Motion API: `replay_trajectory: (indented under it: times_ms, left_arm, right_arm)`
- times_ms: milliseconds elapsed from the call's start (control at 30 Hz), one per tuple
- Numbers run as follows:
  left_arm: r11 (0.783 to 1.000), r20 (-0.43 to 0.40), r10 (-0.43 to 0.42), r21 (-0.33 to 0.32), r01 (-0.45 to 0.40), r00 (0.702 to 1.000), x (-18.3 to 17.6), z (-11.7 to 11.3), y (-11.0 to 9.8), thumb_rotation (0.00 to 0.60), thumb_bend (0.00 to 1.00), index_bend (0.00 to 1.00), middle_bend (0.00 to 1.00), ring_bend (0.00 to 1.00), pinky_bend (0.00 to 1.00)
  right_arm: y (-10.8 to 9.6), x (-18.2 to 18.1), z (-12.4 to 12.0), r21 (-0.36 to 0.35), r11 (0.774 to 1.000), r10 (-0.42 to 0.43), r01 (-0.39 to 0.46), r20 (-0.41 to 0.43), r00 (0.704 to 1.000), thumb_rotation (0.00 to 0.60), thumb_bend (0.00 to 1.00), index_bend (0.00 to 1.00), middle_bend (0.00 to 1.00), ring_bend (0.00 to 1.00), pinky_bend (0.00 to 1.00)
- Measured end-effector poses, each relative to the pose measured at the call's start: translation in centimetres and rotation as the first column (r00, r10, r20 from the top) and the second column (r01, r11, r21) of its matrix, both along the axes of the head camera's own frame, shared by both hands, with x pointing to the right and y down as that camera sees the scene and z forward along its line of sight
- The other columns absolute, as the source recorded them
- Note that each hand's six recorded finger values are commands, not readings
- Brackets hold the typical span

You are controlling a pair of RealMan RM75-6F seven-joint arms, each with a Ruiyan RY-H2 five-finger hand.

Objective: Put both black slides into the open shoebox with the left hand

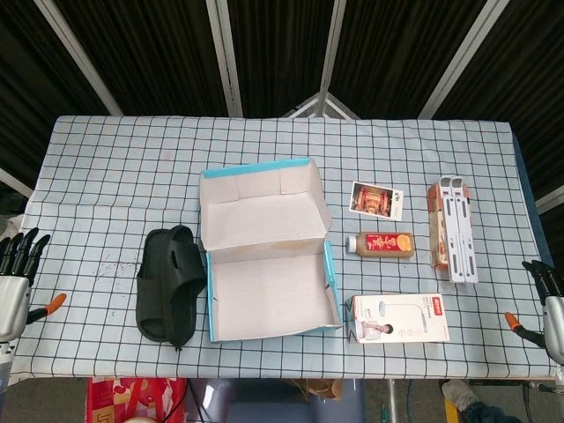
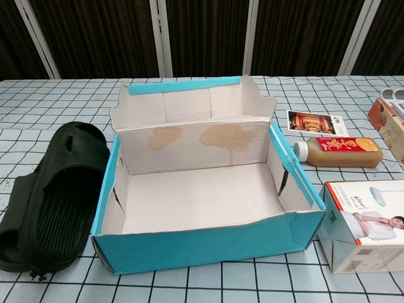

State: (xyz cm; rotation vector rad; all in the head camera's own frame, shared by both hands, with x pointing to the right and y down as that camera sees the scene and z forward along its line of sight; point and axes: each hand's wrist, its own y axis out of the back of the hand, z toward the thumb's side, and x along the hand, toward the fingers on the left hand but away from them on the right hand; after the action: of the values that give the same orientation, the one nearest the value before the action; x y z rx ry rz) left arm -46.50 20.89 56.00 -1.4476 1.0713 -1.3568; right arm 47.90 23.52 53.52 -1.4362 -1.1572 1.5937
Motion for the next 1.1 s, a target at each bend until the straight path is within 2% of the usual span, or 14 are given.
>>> replay_trajectory:
  times_ms: [367, 767, 933, 1100]
  left_arm:
    - [1.0, -0.012, 0.0, 0.007, 0.0, 1.0, 0.0, -0.3, 0.1, 0.6, 0.21, 0.05, 0.0, 0.0, 0.02]
    - [0.999, -0.017, 0.032, -0.043, -0.033, 0.999, 1.1, 0.7, 0.4, 0.6, 0.2, 0.03, 0.02, 0.0, 0.02]
    - [0.991, -0.076, 0.066, -0.111, -0.074, 0.995, 3.0, 1.6, 1.3, 0.6, 0.19, 0.02, 0.06, 0.0, 0.02]
    - [0.968, -0.109, 0.119, -0.207, -0.14, 0.987, 5.2, 3.5, 2.4, 0.6, 0.18, 0.04, 0.15, 0.0, 0.02]
  right_arm:
    - [0.2, -0.2, 0.3, -0.021, 1.0, 0.0, 0.0, -0.003, 1.0, 0.6, 0.23, 0.17, 0.17, 0.17, 0.19]
    - [0.4, -0.1, 0.0, -0.022, 1.0, 0.012, -0.013, -0.007, 1.0, 0.6, 0.23, 0.17, 0.17, 0.17, 0.19]
    - [0.5, 0.1, -0.1, -0.02, 1.0, 0.019, -0.019, -0.003, 1.0, 0.6, 0.23, 0.17, 0.17, 0.17, 0.19]
    - [0.5, 0.2, -0.4, -0.014, 1.0, 0.025, -0.025, 0.0, 1.0, 0.6, 0.23, 0.17, 0.16, 0.18, 0.19]
